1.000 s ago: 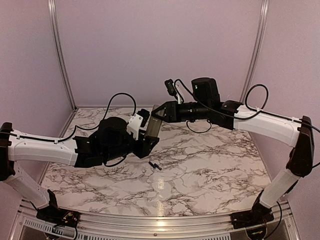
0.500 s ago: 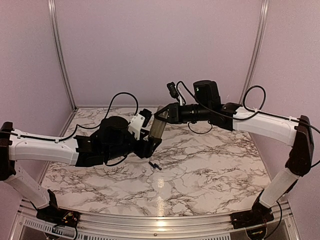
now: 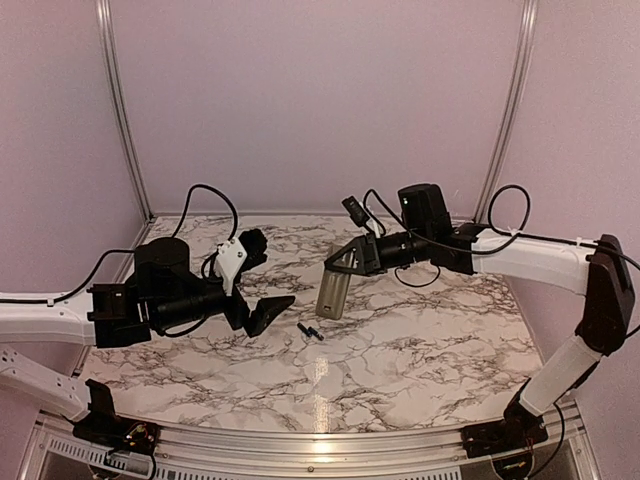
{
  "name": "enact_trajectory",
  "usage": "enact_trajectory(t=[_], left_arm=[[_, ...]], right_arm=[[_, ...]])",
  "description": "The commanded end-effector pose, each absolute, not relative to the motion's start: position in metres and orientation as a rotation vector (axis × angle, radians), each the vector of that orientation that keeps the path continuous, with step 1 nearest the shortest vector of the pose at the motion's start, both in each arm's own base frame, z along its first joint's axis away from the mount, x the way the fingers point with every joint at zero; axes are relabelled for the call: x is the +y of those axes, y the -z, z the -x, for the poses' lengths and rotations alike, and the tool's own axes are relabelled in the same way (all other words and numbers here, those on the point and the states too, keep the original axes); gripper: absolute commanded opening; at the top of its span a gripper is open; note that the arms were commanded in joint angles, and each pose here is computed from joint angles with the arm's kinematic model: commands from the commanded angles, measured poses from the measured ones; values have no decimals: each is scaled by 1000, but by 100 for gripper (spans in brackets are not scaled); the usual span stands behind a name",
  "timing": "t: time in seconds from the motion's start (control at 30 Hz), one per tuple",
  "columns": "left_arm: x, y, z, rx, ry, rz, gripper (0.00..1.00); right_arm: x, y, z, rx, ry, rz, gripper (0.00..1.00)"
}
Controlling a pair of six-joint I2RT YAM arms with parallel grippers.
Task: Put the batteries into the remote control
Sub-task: Pass from the left arm to the right, then remove the battery cover from the remote control.
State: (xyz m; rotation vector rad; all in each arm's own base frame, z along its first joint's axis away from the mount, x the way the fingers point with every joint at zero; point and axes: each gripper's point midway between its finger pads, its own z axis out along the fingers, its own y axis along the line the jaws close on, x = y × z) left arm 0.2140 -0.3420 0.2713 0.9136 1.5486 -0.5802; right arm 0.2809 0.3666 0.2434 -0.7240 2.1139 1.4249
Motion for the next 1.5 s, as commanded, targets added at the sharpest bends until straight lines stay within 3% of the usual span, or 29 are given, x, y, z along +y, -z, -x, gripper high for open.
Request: enact_trajectory(t=[0.0,0.27,0.5,0.67,1.0,1.47], left_arm=[[-346,-243,-181,1414,525,-1203,97],[-362,-224,-155,1308,404,-1371,87],[-378,-213,-149,1285,355,-1455,67],[-392,-201,-149,1281,309,-1527,61],[-404,-186,-145,1280,311,-1600,54],[-407,-165,-148,1307,262,-1658,57]], right_arm=[[365,-242,-254,2092,-1573,841,0],[367,-215,-243,2184,-1661,817,0],[379,-197,-236,2254,-1682,801,0],[391,-191,-231,2276,-1683,819,0],[403,-190,-224,2285,-1698,849,0],[411,-197,-216,2243,-1736,889,0]])
